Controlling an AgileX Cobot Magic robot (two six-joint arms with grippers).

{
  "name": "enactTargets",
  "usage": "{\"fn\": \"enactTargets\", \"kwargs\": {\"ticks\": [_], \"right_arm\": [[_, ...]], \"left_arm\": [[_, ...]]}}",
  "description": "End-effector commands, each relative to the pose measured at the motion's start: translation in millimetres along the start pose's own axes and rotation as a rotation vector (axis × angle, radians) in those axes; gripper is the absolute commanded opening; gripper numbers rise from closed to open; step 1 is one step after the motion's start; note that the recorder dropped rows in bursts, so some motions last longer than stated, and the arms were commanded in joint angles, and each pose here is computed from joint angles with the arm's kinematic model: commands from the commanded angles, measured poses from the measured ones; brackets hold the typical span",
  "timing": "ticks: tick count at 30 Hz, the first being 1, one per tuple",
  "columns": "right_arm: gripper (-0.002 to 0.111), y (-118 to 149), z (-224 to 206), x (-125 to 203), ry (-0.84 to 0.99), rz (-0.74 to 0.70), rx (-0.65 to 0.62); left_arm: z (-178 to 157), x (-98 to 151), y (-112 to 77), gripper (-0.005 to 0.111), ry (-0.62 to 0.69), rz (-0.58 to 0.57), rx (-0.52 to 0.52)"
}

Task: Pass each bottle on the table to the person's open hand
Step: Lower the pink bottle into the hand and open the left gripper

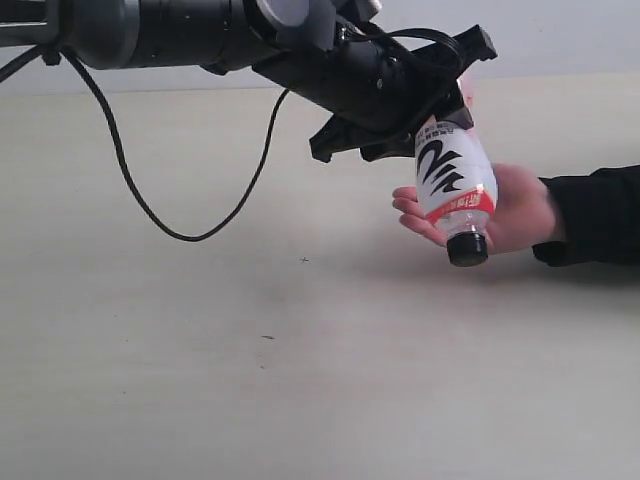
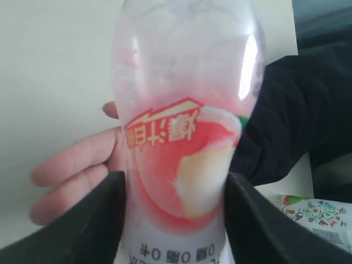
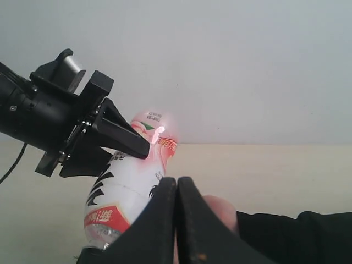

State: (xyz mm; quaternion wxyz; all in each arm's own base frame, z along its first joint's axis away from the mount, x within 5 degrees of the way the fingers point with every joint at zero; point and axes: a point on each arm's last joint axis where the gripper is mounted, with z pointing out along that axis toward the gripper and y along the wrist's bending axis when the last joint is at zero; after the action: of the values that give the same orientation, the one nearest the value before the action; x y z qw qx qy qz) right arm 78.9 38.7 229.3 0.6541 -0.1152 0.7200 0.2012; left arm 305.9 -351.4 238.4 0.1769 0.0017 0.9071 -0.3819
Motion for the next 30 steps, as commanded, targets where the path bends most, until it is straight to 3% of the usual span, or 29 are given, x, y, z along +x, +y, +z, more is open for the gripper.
{"fn": "enactTargets", "kwargs": {"ticks": [1,6,12,23,30], "right_arm": [[0.0,-0.4,-0.6,0.7,-0.006,-0.008,0.002],[0.0,-0.4,-0.6,0.7,-0.006,-0.008,0.002],[0.0,-0.4,-0.6,0.7,-0.006,-0.008,0.002],[0.0,-0.5,-0.6,-0.4,-0.018,-0.008,0.003],[0.0,-0.5,-0.6,-0.4,-0.018,-0.008,0.003]], "left_arm": [[-0.7,10.7,-12.3,0.0,0.016,-0.036,0.041],[33.4,26.4,-1.3,0.0,0.051,-0.142,0.039],[39.1,25.5,4.4,0.005,0.044,-0.122,0.028],[39.1,25.8,4.5,0.056,0.048,-0.096,0.028],[39.1,25.8,4.5,0.074,0.047,-0.067,0.028]]}}
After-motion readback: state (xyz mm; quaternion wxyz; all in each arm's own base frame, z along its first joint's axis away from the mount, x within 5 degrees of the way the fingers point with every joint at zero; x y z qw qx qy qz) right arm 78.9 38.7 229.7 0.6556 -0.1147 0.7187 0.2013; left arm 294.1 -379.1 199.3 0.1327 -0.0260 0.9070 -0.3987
